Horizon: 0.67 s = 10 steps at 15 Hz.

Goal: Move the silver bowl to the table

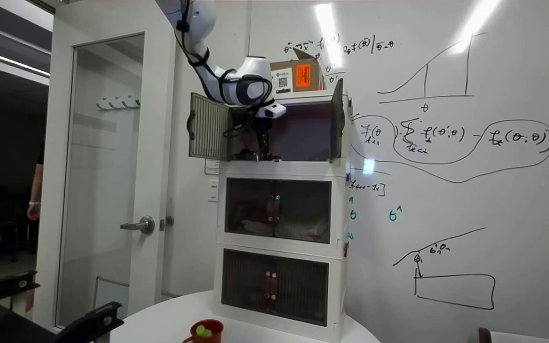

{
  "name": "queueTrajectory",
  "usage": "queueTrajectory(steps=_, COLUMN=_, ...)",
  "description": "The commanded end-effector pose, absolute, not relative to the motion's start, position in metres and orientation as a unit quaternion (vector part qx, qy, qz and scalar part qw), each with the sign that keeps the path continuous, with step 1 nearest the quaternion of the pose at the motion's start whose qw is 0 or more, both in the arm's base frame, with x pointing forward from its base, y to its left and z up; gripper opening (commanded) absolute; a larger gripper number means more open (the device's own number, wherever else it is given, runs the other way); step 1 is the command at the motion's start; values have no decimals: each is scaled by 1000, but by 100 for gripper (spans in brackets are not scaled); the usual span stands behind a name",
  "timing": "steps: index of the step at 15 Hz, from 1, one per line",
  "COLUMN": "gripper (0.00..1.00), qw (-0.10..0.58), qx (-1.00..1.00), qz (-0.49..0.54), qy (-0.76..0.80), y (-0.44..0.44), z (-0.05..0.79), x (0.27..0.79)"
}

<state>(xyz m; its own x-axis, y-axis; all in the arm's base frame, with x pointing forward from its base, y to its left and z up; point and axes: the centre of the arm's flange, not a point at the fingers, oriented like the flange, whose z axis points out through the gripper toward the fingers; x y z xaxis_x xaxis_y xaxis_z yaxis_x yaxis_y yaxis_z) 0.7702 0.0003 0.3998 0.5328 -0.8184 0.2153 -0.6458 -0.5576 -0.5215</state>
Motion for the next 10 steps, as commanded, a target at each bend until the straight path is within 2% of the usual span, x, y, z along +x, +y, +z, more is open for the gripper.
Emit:
queueTrajectory(steps=1, gripper=14, qw=202, qx=-847, qz=-235, qy=432, y=-1, z=399, x=785)
queueTrajectory(steps=3, gripper=1, qw=203, qx=-847, qz=-238, qy=430, y=1, z=401, x=787)
queueTrajectory(steps=10, gripper=3, qw=209, qx=-837, qz=-250, qy=439, y=-2, z=413, x=780)
